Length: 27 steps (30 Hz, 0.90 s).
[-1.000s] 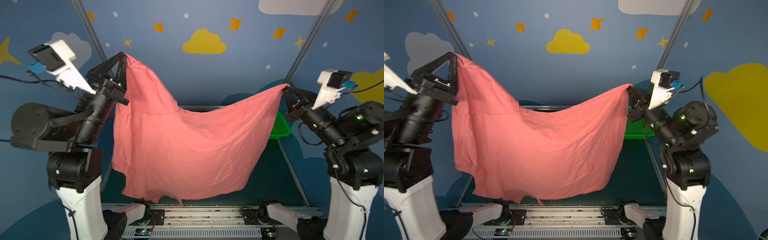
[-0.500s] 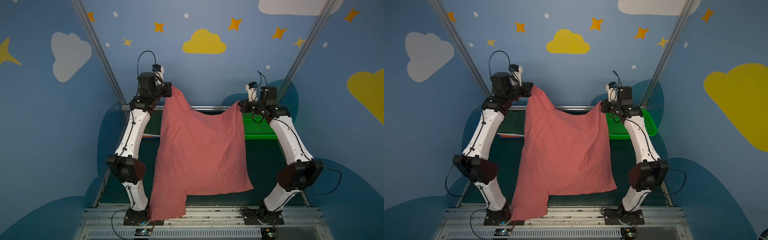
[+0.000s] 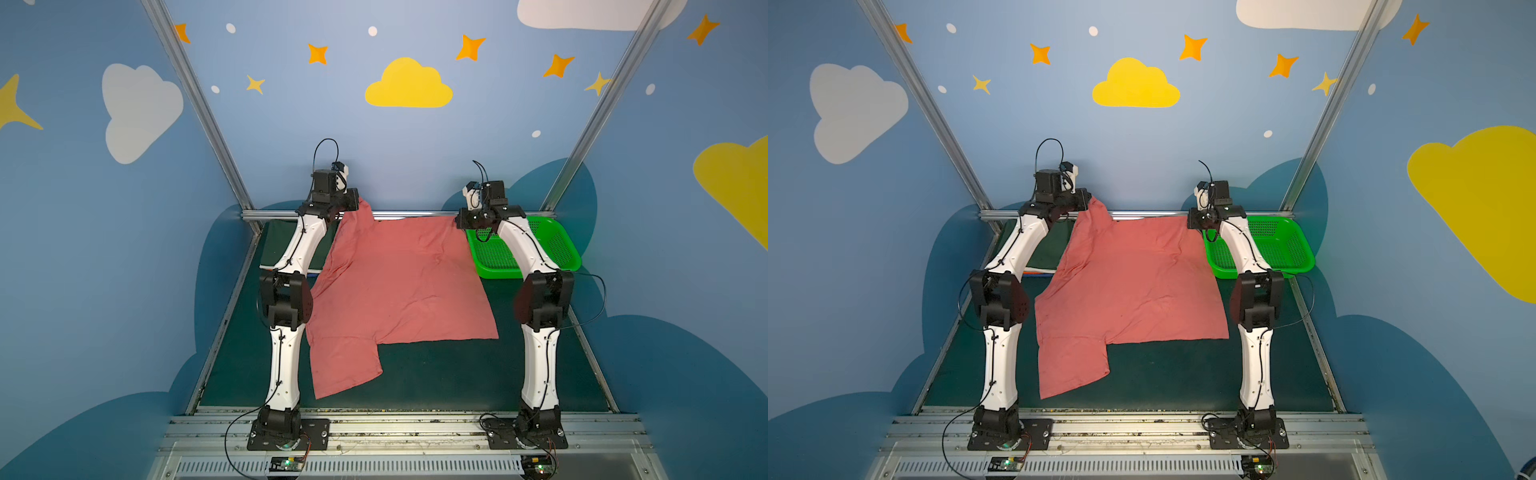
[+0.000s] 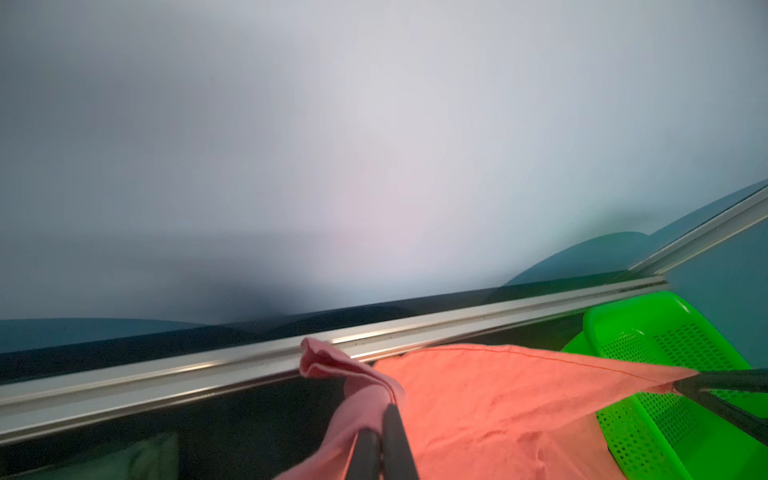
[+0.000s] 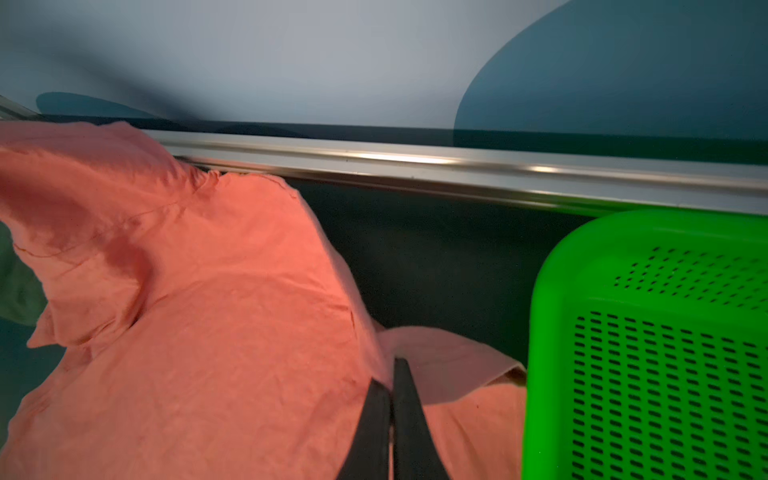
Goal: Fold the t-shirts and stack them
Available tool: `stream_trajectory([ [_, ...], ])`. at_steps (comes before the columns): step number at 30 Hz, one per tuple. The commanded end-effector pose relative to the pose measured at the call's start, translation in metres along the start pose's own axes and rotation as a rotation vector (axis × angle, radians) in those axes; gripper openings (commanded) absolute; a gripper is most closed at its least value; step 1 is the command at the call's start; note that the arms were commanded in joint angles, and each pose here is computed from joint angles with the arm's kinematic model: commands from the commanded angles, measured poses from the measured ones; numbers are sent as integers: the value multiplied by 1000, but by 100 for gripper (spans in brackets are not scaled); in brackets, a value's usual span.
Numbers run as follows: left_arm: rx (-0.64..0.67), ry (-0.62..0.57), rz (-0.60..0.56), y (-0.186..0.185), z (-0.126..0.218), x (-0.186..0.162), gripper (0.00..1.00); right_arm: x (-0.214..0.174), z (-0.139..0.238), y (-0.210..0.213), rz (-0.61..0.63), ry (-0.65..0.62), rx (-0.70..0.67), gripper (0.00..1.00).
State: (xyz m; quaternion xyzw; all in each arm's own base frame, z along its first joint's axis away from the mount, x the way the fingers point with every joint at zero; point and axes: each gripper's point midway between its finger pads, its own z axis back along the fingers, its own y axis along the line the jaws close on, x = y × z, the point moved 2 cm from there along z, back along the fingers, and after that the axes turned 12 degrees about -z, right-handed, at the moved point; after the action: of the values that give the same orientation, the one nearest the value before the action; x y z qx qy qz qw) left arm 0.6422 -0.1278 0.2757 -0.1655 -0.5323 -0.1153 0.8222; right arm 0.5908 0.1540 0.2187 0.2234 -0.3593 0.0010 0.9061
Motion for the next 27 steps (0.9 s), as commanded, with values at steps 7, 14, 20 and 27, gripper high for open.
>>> stream_trajectory([
  [7,100,-185,55,21,-7,35,5,17,-12,0,-32,-50,-10,0],
  [14,187,-248,124,35,-5,44,46,28,-18,6,-67,-91,31,29],
  [20,218,-287,151,36,12,64,66,42,5,26,-62,-124,105,40],
  [27,258,-144,165,19,73,75,60,33,59,64,9,-80,208,51],
])
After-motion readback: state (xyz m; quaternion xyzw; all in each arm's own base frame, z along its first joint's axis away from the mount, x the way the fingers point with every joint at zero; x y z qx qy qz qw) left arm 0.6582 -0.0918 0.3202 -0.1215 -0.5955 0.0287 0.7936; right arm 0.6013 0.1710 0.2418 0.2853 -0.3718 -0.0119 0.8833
